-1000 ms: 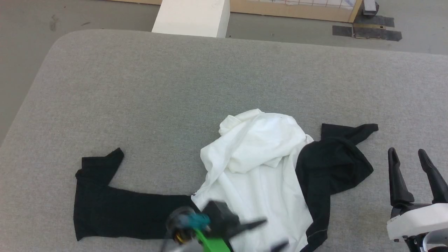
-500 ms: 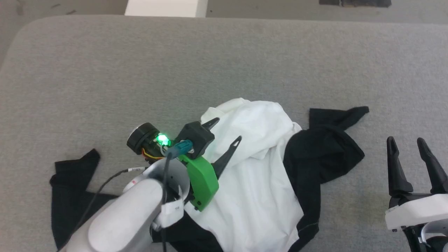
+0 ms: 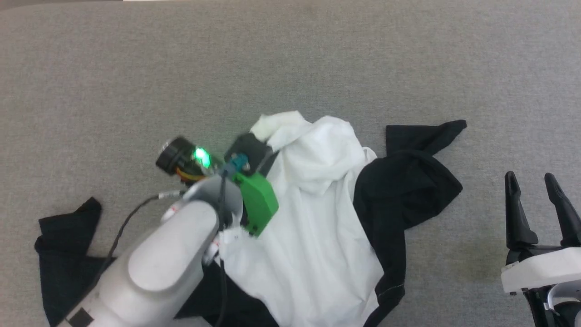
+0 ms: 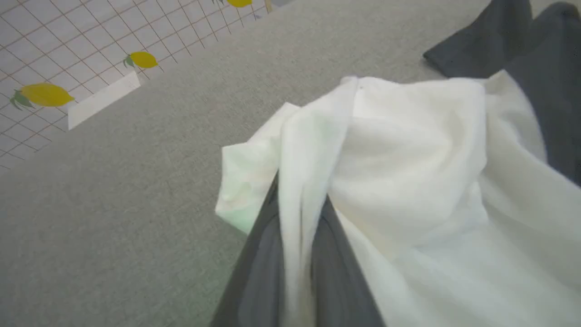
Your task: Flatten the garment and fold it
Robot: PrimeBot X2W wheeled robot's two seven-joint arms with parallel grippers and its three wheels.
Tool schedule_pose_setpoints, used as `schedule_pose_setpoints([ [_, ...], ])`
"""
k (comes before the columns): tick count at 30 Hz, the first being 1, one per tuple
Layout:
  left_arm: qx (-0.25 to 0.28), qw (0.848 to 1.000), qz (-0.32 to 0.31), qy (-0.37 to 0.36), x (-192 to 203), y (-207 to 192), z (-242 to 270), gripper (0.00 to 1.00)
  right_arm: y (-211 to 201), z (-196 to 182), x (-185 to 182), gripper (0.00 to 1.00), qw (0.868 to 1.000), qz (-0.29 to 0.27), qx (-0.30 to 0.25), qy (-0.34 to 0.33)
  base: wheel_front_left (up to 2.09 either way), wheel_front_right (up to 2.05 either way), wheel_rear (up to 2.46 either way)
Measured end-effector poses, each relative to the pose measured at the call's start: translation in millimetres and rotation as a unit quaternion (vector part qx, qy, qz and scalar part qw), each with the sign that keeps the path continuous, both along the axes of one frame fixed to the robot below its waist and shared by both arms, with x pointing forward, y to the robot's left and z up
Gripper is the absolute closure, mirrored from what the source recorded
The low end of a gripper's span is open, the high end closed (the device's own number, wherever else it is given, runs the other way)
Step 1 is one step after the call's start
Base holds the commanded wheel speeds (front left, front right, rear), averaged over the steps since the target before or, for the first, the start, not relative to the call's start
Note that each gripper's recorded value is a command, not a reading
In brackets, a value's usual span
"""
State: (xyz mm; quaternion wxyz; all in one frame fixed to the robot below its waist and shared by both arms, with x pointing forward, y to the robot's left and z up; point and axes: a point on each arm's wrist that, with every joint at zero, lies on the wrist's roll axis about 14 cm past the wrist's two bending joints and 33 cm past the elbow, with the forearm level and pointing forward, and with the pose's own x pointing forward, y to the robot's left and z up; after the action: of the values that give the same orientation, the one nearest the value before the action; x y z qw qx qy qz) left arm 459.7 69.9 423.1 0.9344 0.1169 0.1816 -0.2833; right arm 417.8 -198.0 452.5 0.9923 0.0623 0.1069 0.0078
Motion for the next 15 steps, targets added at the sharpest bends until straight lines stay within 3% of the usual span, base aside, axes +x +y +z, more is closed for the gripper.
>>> schedule_pose_setpoints([
  [3,-0.058,0.995,0.025,-0.077,26.9,0.6,53.0,1.0,4.4,1.6,3.0,0.0,1.0,0.006,0.001,-0.004,0.0,0.0,0.0],
  [8,-0.119,0.967,0.083,-0.208,68.1,30.7,135.8,1.0,12.1,2.1,10.0,0.0,1.0,0.016,0.005,-0.008,0.0,0.0,0.0],
  [11,-0.142,0.955,0.144,-0.218,85.3,62.2,137.6,1.0,14.9,-2.2,12.7,0.0,1.0,0.02,0.006,-0.004,0.0,0.0,0.0],
  [13,-0.109,0.956,0.208,-0.173,96.7,100.8,93.1,0.97,12.2,-7.9,15.1,0.0,1.0,0.016,0.005,0.002,0.0,0.0,0.0],
  [14,-0.105,0.956,0.223,-0.157,97.4,107.9,80.1,0.55,10.6,-9.7,14.7,0.0,1.0,0.014,0.004,0.005,0.0,0.0,0.0],
  [15,-0.101,0.957,0.231,-0.144,97.2,112.3,69.8,0.23,8.8,-11.5,14.1,0.0,1.0,0.011,0.003,0.007,0.0,0.0,0.0],
])
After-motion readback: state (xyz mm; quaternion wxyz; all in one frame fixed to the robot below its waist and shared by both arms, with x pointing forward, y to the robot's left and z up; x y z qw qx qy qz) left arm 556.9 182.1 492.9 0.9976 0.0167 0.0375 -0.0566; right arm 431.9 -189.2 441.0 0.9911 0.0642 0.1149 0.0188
